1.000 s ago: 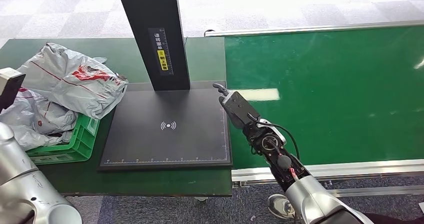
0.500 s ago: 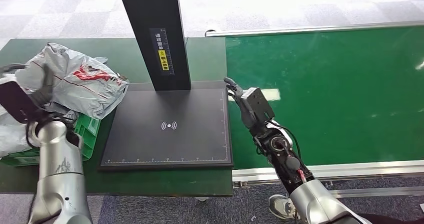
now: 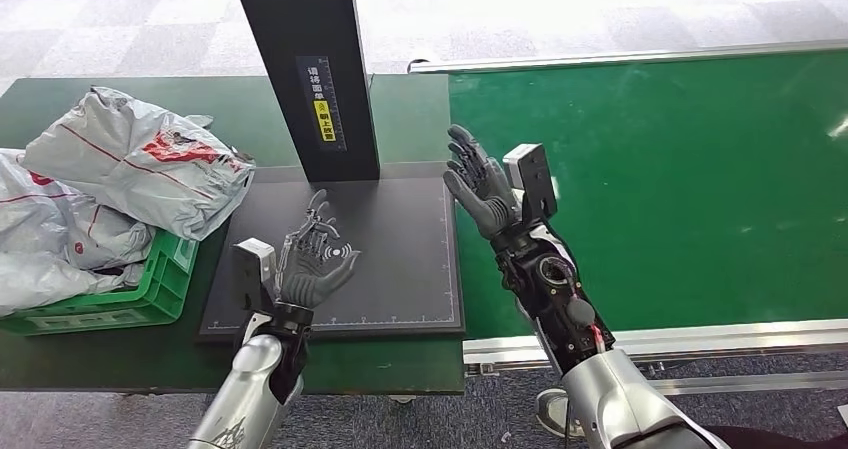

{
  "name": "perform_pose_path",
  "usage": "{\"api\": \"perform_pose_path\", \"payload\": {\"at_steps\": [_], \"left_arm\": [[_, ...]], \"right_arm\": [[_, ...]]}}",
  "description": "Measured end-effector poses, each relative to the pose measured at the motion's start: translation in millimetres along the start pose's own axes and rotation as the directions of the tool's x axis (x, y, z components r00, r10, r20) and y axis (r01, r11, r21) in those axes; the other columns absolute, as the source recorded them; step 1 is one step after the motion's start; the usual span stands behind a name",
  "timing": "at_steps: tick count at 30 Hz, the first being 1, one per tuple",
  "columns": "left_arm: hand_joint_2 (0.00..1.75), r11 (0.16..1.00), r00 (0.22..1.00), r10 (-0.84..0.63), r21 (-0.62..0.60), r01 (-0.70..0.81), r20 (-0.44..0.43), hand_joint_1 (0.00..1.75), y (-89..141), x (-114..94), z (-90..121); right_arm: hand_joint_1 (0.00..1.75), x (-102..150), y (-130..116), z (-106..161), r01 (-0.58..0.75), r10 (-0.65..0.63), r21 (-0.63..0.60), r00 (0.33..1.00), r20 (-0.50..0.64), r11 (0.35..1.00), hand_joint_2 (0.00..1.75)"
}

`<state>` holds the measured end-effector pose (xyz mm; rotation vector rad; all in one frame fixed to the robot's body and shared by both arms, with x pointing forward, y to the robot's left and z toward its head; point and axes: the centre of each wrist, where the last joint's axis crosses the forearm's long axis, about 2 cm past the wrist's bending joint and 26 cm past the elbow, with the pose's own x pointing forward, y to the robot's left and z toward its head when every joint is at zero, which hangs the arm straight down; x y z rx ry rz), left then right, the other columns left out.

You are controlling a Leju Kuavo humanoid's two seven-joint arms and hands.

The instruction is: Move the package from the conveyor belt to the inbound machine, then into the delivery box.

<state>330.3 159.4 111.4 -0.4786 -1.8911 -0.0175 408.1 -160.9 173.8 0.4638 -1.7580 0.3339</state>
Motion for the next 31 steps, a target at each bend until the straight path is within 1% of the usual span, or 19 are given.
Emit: {"api": "perform_pose_path", "payload": {"at_steps": [5,11,31], "left_arm": [[1.75,1.0,1.0,-0.005,-0.026,0.004,-0.022,0.0,-5.7,-6.1,3.0],[1.75,0.999,0.999,-0.004,-0.032,0.003,-0.035,0.0,-7.2,-9.1,4.1],[1.75,0.998,0.997,-0.057,-0.029,0.056,-0.044,0.0,-7.4,-10.1,3.4]], "right_arm": [[0.0,-2.0,0.8,1.7,-0.011,0.011,0.01,1.0,-0.006,1.0,1.75],[0.0,-2.8,1.0,2.4,-0.012,0.012,0.01,1.0,-0.008,1.0,1.75],[0.0,0.2,8.6,-3.4,-0.036,0.036,0.024,0.999,-0.002,0.999,1.75]]}}
